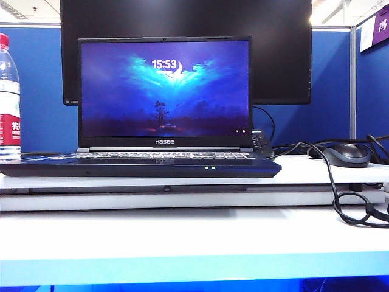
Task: Open the lid of the black laptop.
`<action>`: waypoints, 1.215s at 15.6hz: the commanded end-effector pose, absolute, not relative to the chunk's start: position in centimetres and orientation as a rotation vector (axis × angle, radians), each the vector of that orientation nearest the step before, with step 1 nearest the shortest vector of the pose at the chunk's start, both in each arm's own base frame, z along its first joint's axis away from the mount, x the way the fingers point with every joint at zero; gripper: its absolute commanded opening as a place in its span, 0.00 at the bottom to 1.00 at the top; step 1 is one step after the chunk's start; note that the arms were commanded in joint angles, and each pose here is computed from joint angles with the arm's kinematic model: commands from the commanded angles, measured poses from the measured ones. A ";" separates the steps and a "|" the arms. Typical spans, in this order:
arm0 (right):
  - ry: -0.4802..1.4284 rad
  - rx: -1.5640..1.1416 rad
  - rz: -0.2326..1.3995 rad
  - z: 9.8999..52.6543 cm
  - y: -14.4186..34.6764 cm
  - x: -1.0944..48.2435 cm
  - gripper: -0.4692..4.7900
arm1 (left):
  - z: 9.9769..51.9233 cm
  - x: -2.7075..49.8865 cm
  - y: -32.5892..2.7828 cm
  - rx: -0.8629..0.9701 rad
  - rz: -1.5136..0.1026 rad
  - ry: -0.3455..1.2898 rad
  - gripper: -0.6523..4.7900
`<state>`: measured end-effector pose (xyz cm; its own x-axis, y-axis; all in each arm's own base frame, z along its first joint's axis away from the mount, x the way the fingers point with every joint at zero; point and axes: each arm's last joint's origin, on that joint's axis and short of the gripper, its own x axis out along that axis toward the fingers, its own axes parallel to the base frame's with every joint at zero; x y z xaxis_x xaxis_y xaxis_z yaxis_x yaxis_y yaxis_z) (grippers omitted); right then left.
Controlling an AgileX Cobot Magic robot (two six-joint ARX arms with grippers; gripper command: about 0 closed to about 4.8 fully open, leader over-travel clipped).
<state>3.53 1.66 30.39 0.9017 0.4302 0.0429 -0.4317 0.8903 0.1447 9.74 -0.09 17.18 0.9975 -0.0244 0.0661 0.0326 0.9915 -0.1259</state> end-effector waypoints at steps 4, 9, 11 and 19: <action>0.006 0.014 -0.018 23.8 0.8 7.6 0.09 | 17.3 9.7 -0.1 -0.130 -0.030 -0.076 0.11; -0.076 0.092 -0.045 17.7 0.3 10.0 0.09 | 17.3 9.7 -0.1 -0.130 -0.030 -0.073 0.11; -0.087 0.092 -0.042 17.3 0.2 10.0 0.09 | 17.2 9.7 -0.1 -0.130 -0.030 -0.069 0.11; -0.134 0.090 -0.021 17.6 0.2 9.7 0.09 | 17.2 9.7 -0.1 -0.130 -0.030 -0.069 0.11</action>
<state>9.65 0.21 17.76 0.9915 -0.0343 0.1254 0.0230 0.9957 0.0902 9.74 -0.09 17.13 0.9978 -0.0244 0.0612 0.0320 0.9915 -0.1260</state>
